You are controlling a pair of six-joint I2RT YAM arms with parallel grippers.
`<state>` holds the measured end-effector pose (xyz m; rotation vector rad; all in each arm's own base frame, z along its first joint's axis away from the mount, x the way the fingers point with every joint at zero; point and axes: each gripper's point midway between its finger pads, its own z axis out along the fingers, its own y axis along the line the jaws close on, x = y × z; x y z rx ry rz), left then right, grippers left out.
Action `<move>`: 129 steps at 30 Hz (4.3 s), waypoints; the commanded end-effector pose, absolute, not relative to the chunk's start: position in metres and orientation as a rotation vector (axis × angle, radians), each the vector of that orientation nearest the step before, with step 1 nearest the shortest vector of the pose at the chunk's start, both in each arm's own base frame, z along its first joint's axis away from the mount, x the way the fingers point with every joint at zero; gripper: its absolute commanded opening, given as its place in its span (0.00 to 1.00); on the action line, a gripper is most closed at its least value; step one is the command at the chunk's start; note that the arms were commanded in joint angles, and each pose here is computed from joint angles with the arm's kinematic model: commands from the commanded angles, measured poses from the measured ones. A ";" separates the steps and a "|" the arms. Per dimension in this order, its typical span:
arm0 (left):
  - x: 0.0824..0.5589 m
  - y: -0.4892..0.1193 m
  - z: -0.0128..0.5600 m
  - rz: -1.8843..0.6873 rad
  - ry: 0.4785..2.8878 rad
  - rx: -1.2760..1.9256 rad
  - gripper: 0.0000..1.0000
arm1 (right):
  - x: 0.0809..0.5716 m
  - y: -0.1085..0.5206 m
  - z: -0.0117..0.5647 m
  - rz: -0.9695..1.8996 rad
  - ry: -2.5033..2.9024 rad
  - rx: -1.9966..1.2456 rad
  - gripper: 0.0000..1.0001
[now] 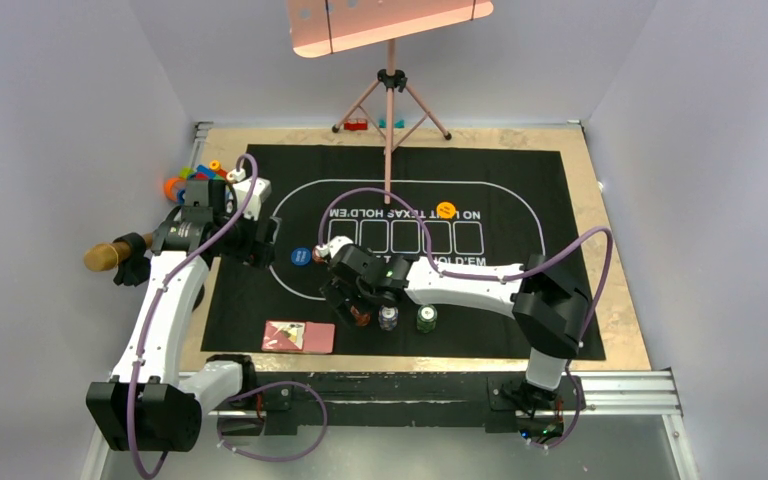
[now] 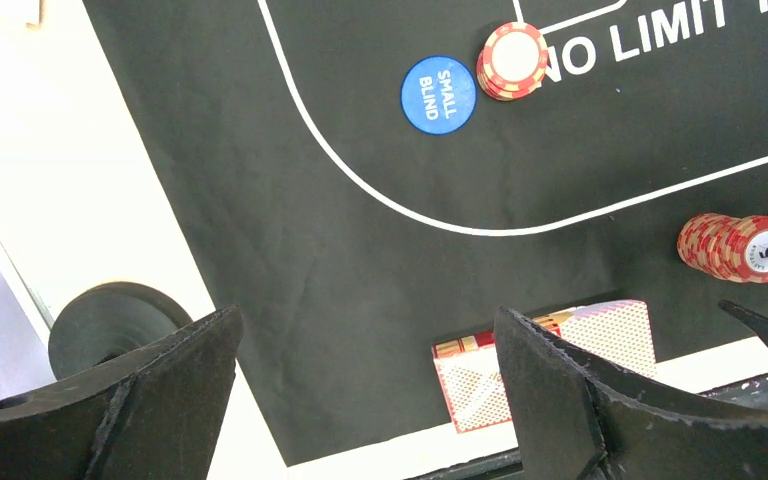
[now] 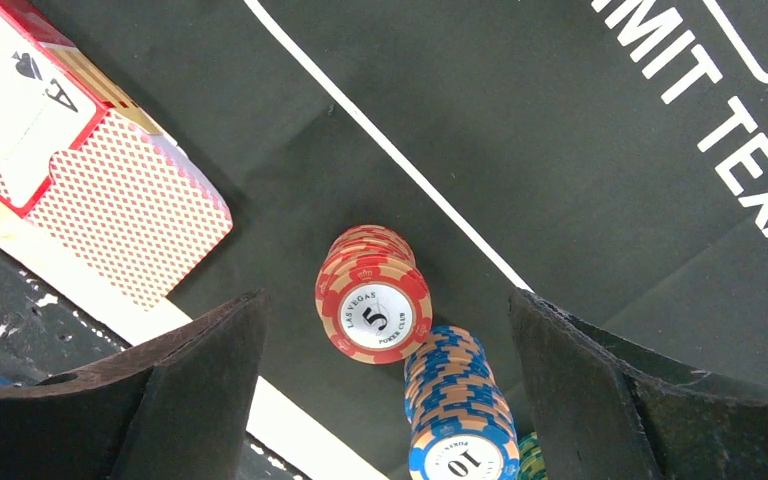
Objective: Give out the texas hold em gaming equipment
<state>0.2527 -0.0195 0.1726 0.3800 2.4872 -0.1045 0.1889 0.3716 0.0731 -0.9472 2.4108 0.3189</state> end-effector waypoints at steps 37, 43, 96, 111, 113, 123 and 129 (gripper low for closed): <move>0.257 -0.016 0.191 -0.076 2.433 0.374 1.00 | 0.188 0.387 0.088 0.387 2.371 -0.946 0.28; 0.256 -0.016 0.191 -0.079 2.436 0.374 1.00 | 0.198 0.385 0.121 0.391 2.312 -0.901 0.26; 0.255 -0.014 0.187 -0.060 2.451 0.414 1.00 | 0.484 0.099 0.048 -0.146 2.484 0.304 0.62; 0.247 -0.014 0.194 -0.062 2.437 0.410 1.00 | 0.446 0.156 0.168 0.040 2.302 0.167 0.81; 0.246 -0.014 0.195 -0.060 2.435 0.407 1.00 | 0.419 0.189 0.176 0.065 2.297 0.040 0.82; 0.247 -0.013 0.194 -0.051 2.433 0.400 1.00 | 0.252 0.336 0.141 0.384 2.344 -0.582 0.93; 0.247 -0.012 0.195 -0.045 2.433 0.392 1.00 | 0.207 0.374 0.103 0.413 2.392 -0.827 0.95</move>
